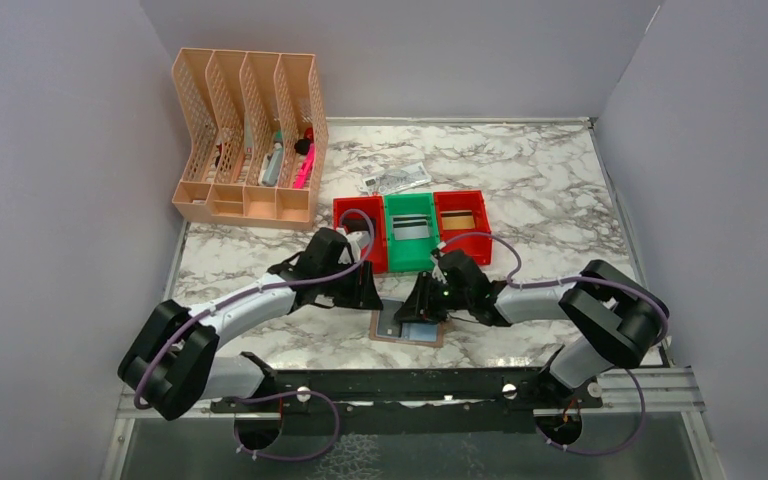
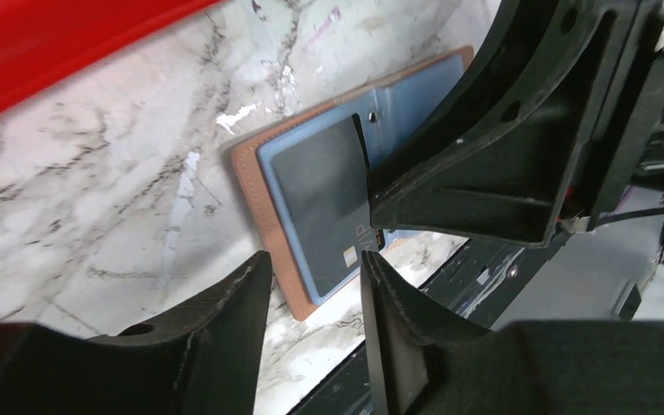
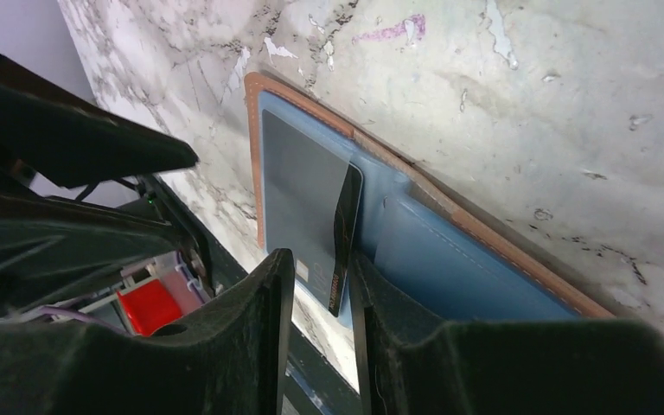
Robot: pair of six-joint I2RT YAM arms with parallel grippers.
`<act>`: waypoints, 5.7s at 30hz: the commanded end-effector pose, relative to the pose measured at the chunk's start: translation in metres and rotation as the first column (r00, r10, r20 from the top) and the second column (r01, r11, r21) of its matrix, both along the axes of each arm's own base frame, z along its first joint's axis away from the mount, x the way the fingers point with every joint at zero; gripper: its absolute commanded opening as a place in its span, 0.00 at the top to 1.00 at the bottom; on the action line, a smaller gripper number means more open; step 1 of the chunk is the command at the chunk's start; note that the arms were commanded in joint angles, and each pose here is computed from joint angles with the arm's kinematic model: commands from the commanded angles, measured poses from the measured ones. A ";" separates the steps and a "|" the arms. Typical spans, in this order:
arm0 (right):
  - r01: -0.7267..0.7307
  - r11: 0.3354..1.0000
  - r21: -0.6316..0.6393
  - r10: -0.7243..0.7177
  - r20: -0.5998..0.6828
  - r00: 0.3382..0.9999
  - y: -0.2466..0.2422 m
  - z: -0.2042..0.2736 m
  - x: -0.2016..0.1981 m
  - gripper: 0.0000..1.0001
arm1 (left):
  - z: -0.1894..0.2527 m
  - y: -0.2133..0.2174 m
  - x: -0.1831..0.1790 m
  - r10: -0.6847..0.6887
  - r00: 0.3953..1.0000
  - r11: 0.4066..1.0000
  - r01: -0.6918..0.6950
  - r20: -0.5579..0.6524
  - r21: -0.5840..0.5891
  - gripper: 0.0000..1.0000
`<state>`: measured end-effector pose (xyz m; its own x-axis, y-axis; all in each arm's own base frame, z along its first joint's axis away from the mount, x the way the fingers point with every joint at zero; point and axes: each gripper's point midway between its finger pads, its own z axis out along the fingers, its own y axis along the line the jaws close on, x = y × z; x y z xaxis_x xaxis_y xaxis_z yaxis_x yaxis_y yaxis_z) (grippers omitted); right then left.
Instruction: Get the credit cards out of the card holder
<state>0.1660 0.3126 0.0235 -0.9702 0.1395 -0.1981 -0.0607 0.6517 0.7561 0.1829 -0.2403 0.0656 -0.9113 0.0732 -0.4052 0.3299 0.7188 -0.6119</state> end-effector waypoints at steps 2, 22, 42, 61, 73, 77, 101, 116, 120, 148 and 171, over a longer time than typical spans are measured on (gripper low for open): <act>0.077 0.983 -0.169 -0.085 -0.042 0.996 -0.031 -0.045 -0.007 0.65 | -0.006 -0.014 -0.004 -0.047 0.999 0.999 0.047 0.017 0.011 0.58; 0.084 0.996 -0.029 -0.085 -0.029 0.996 -0.015 -0.018 -0.005 0.78 | -0.028 -0.034 -0.013 -0.052 0.999 0.998 0.053 -0.013 0.032 0.78; 0.113 0.988 -0.105 -0.119 -0.047 0.992 -0.024 -0.029 -0.004 0.76 | -0.028 -0.024 -0.007 -0.007 1.000 0.995 0.005 0.024 0.097 0.65; 0.078 0.989 0.125 -0.073 -0.042 0.996 -0.001 0.004 -0.005 0.85 | -0.030 -0.032 -0.021 -0.050 0.999 0.997 0.050 0.009 0.057 0.96; 0.093 0.988 0.119 -0.090 -0.029 0.995 -0.012 0.005 -0.007 0.99 | -0.032 -0.026 -0.017 -0.012 1.000 0.997 0.010 0.027 0.075 0.99; 0.099 0.989 0.109 -0.096 -0.025 0.995 -0.017 0.006 -0.009 0.99 | -0.031 -0.025 -0.014 -0.001 0.999 0.997 -0.002 0.033 0.082 0.99; 0.131 0.990 0.059 -0.132 0.008 0.991 -0.034 0.018 -0.009 0.99 | -0.026 -0.023 -0.008 0.025 0.998 0.995 -0.030 0.055 0.098 0.99; 0.156 0.987 -0.020 -0.157 -0.013 0.988 -0.044 0.000 -0.010 0.99 | 0.003 -0.029 0.001 0.029 0.993 0.998 -0.035 0.113 0.056 0.59; 0.157 0.987 -0.040 -0.159 -0.037 0.987 -0.044 -0.009 -0.011 0.99 | 0.023 -0.049 -0.005 -0.036 0.991 0.998 0.043 0.132 -0.054 0.59; 0.194 0.979 0.056 -0.191 -0.051 0.980 -0.043 -0.006 -0.015 0.71 | -0.049 -0.036 -0.030 -0.091 0.995 0.987 0.095 -0.030 0.129 0.78; 0.129 0.948 0.291 -0.136 0.004 0.991 -0.023 0.028 -0.016 0.84 | -0.048 -0.039 -0.029 -0.097 0.995 0.986 0.099 -0.022 0.133 0.88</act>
<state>0.1465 0.2809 0.0313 -0.9359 0.3255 -0.1345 0.0448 0.4889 0.8712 0.1546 -0.2852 0.0267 -0.9052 0.1922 -0.3789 0.3896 0.7316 -0.5595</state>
